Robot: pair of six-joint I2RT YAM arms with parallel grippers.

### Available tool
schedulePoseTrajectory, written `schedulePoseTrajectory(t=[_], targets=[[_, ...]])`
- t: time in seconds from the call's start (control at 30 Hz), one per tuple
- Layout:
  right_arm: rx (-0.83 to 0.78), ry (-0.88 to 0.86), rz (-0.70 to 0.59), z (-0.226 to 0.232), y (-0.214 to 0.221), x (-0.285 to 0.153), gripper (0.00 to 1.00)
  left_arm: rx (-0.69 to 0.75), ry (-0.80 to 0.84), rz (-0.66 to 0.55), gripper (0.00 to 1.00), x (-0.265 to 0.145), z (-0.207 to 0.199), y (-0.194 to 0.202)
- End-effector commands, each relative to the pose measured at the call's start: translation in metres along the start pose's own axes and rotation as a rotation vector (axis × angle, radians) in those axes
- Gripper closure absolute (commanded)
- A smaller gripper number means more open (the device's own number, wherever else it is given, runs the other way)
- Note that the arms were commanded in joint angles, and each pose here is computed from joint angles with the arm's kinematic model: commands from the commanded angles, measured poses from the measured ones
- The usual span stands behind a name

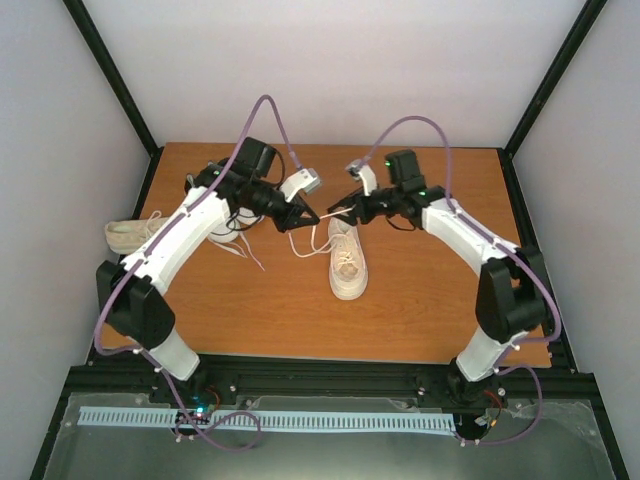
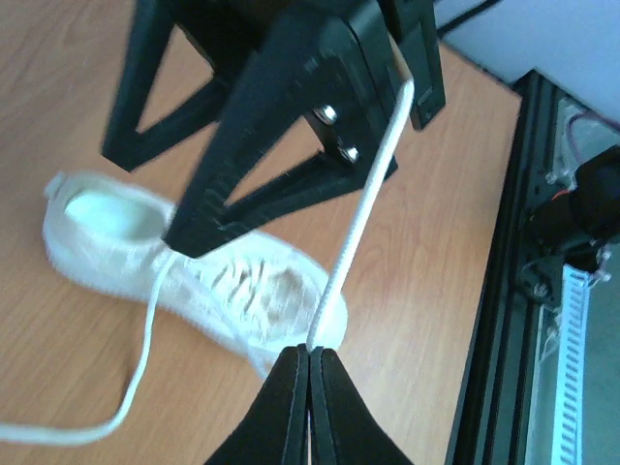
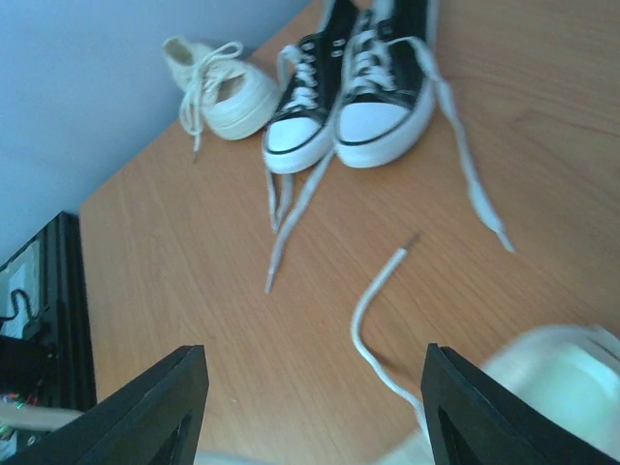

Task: Tie the shoes

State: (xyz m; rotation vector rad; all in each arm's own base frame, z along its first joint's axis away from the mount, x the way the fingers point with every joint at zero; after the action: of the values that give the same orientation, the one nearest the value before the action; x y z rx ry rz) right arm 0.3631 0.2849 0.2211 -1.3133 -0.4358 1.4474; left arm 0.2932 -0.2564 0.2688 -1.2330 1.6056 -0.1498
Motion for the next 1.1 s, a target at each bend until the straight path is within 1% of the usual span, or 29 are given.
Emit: schedulePoseTrajectory(t=[0.0, 0.07, 0.17, 0.23, 0.27, 0.37, 0.47, 0.53, 0.57, 0.67, 0.7, 0.73, 0.8, 0.83, 0.87, 0.9, 0.97, 1.07], targets=[[-0.019, 0.069, -0.112, -0.005, -0.006, -0.048, 0.38, -0.015, -0.070, -0.013, 0.99, 0.010, 0.022, -0.020], [-0.051, 0.064, -0.155, 0.003, -0.009, -0.060, 0.37, -0.023, -0.087, 0.005, 0.99, 0.019, 0.033, -0.019], [-0.101, 0.012, -0.197, 0.018, -0.014, -0.065, 0.34, -0.029, -0.123, 0.024, 0.99, 0.028, 0.047, -0.016], [-0.116, 0.051, -0.192, 0.014, -0.014, -0.067, 0.34, -0.030, -0.137, 0.035, 0.99, 0.031, 0.051, -0.015], [-0.124, 0.106, -0.173, 0.009, -0.012, -0.070, 0.34, -0.030, -0.148, 0.039, 0.99, 0.031, 0.053, -0.014], [-0.171, 0.431, -0.110, -0.024, -0.007, -0.096, 0.34, -0.032, -0.159, 0.033, 0.99, 0.025, 0.054, -0.015], [-0.216, 0.635, -0.150, -0.040, -0.005, -0.134, 0.31, -0.021, -0.131, 0.012, 0.99, 0.017, 0.047, -0.016], [-0.193, 0.767, -0.137, -0.055, 0.000, -0.155, 0.27, -0.008, -0.110, -0.004, 0.99, 0.010, 0.040, -0.018], [-0.165, 0.818, -0.106, -0.064, 0.005, -0.160, 0.26, 0.001, -0.099, -0.012, 0.99, 0.006, 0.035, -0.019], [0.002, 0.931, -0.014, -0.100, 0.019, -0.179, 0.27, 0.037, -0.077, -0.038, 0.99, -0.005, 0.022, -0.021], [0.028, 0.927, 0.005, -0.104, 0.022, -0.177, 0.28, 0.046, -0.071, -0.044, 0.99, -0.008, 0.019, -0.021], [0.011, 0.857, -0.013, -0.098, 0.020, -0.168, 0.30, 0.050, -0.066, -0.046, 0.99, -0.009, 0.017, -0.021], [-0.074, 0.704, -0.111, -0.072, 0.009, -0.154, 0.30, 0.048, -0.065, -0.037, 0.99, -0.007, 0.018, -0.019], [-0.151, 0.646, -0.168, -0.055, 0.002, -0.150, 0.29, 0.042, -0.069, -0.027, 0.99, -0.004, 0.021, -0.018], [-0.240, 0.614, -0.215, -0.038, -0.002, -0.147, 0.22, 0.034, -0.074, -0.017, 0.99, -0.002, 0.024, -0.017], [-0.345, 0.602, -0.251, -0.022, -0.006, -0.144, 0.20, 0.022, -0.079, -0.006, 0.99, 0.001, 0.028, -0.017], [-0.563, 0.589, -0.280, 0.006, -0.006, -0.137, 0.19, -0.003, -0.095, 0.015, 0.99, 0.006, 0.035, -0.016], [-0.795, 0.537, -0.283, 0.033, -0.005, -0.124, 0.20, -0.013, -0.121, 0.026, 0.99, 0.011, 0.042, -0.017]])
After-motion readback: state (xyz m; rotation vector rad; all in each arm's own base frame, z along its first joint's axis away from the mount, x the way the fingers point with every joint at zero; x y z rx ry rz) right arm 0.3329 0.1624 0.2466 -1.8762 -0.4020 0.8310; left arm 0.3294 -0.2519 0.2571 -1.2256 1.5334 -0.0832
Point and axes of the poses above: each gripper's point midway between its finger pads, its own x axis out along the fingers, its own z axis along the line the jaws close on, y = z × x, the point moved 2 cm from there along -x, back along the fingers, and after that the axes turned 9 degrees about -x, right-handed, at the moved point
